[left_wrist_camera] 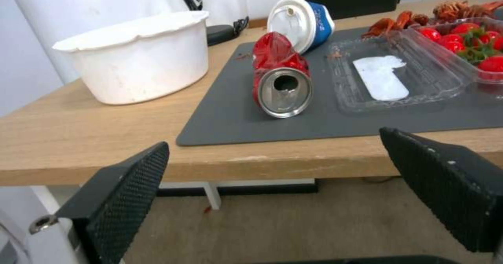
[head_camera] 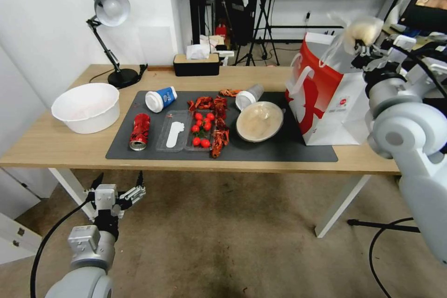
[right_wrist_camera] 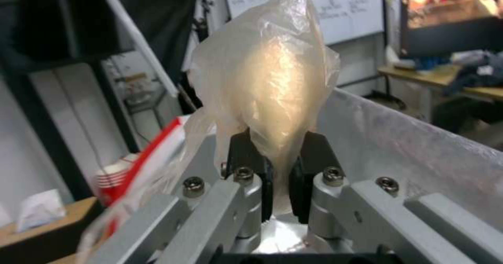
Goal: Pick up the trash from the table and place it into the takeout bag.
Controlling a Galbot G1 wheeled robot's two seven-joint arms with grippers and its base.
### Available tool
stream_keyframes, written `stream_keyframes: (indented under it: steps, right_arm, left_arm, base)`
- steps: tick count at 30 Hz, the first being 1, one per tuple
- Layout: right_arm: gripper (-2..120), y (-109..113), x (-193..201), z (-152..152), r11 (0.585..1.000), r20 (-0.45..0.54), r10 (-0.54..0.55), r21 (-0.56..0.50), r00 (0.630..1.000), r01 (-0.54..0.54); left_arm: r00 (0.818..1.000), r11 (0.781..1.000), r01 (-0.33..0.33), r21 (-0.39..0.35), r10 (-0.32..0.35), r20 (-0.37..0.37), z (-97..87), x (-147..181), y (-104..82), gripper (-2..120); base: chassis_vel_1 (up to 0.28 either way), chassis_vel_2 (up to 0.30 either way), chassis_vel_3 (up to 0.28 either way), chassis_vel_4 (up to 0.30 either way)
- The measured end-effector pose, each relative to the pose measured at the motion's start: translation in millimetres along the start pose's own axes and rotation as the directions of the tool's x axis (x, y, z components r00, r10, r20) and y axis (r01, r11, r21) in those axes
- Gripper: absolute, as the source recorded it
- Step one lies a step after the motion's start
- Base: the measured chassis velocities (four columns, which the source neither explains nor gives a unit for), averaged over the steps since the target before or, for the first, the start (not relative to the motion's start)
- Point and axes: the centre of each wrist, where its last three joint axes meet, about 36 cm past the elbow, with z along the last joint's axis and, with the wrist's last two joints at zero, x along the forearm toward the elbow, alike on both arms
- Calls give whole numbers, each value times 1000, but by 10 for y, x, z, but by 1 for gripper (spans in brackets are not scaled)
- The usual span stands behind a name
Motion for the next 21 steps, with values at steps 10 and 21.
stream_keyframes:
  steps: [10,21]
  right_arm:
    - [18,17,-62,-41,999,-56,35,-5,998,-35]
    - [58,12,-20,-106,999,-57,40,-2,998,-40]
  left_arm:
    - [1000,1000,3,-2,-3,1,22,-6,8,100]
    - [1000,1000,0,-4,0,-2,46,-32,5,100]
  base:
    - [0,0,0,0]
    - [0,0,0,0]
